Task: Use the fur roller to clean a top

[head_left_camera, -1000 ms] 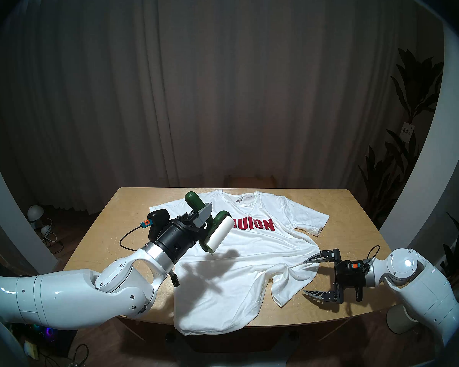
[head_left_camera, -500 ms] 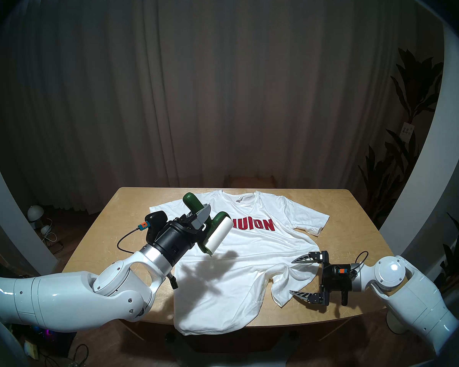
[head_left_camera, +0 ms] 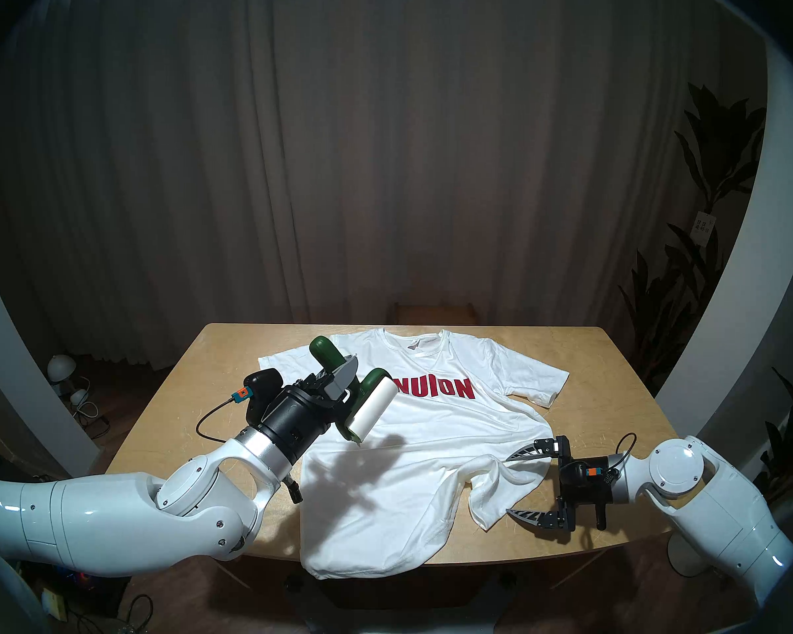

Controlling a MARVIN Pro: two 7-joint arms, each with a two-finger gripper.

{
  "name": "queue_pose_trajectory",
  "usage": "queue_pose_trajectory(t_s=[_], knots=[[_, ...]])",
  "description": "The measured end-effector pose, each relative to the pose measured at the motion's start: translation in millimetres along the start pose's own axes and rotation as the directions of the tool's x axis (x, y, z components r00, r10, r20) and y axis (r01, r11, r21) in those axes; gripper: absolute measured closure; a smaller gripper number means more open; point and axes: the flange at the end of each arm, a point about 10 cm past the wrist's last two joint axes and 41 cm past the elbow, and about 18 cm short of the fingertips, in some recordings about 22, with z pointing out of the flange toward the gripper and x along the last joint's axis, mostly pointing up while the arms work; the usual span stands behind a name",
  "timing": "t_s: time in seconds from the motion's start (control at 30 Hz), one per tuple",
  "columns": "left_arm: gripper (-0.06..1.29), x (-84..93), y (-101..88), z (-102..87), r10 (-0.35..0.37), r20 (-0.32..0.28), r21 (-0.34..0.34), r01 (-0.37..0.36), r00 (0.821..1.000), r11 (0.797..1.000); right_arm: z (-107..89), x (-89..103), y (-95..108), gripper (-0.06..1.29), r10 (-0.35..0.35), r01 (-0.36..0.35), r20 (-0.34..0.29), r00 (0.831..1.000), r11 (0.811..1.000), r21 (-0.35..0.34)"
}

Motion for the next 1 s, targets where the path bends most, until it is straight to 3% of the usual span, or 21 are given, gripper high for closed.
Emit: queue_pose_trajectory(t_s=[0.3,0.67,0.83,1.0], knots=[[1.14,-3.0,1.4,-0.5,-0.015,-0.007,0.001,0.015,1.0,1.0,-9.0,0.5,4,0.0,0.019,-0.02,-0.022,1.0,0.999,-0.039],[1.14,-2.3,-1.1,-0.7,-0.015,-0.008,0.007,0.015,1.0,1.0,19.7,2.2,1,0.0,-0.045,0.037,-0.058,0.997,0.992,-0.122],[1.14,-1.0,-5.1,-2.1,-0.014,-0.006,0.015,0.014,1.0,1.0,32.0,3.1,-4,0.0,-0.076,0.07,-0.052,0.996,0.991,-0.117],[1.14,0.1,-10.6,-3.4,-0.018,-0.004,0.026,0.018,1.0,0.999,28.2,7.7,-2,0.0,-0.107,0.104,-0.028,0.994,0.992,-0.07]])
